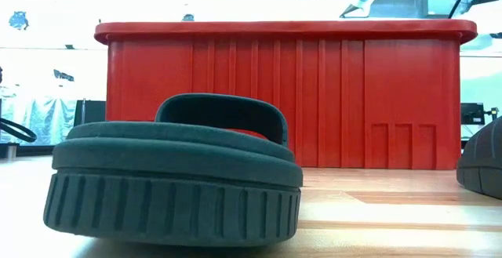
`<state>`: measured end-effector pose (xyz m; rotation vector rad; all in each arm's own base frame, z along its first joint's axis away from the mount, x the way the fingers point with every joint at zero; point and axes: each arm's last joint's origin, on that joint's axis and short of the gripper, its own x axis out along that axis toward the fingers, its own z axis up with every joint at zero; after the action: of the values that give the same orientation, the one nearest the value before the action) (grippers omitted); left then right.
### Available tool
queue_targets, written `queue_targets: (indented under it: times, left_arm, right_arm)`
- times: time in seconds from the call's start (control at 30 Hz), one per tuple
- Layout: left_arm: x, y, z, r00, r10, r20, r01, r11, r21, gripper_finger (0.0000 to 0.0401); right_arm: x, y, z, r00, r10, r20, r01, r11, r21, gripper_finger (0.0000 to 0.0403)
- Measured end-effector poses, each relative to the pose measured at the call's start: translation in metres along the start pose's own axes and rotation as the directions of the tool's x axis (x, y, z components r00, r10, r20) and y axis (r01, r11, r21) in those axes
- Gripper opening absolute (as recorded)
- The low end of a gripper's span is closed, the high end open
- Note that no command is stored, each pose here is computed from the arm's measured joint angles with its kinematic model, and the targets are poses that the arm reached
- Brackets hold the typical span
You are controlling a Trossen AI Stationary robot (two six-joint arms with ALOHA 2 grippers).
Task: Pick and place slides into bin
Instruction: Put the right black slide into the red bin
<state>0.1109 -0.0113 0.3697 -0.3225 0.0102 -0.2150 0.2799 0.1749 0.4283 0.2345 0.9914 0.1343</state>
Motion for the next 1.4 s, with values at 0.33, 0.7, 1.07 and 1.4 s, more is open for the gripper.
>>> queue_targets:
  times: [0.33, 0.7, 1.07, 1.4]
  left_arm:
    - [0.0, 0.0, 0.0, 1.0, 0.0, -0.001, 0.0, 1.0, -0.005, 0.0165]
    - [0.0, 0.0, 0.0, 1.0, 0.001, -0.002, -0.001, 1.0, -0.005, 0.0165]
    - [0.0, 0.0, 0.0, 1.0, 0.001, -0.005, -0.001, 1.0, -0.002, 0.0165]
    - [0.0, 0.0, 0.0, 1.0, 0.001, -0.005, -0.001, 1.0, 0.001, 0.0165]
  right_arm:
    - [0.003, 0.017, -0.041, 0.969, -0.219, -0.112, 0.235, 0.959, 0.16, 0.0253]
    - [0.023, 0.031, -0.071, 0.935, -0.347, -0.077, 0.355, 0.897, 0.265, 0.0253]
    - [0.047, 0.04, -0.104, 0.917, -0.344, -0.204, 0.388, 0.889, 0.245, 0.0253]
    - [0.08, 0.041, -0.118, 0.93, -0.284, -0.234, 0.344, 0.898, 0.275, 0.0253]
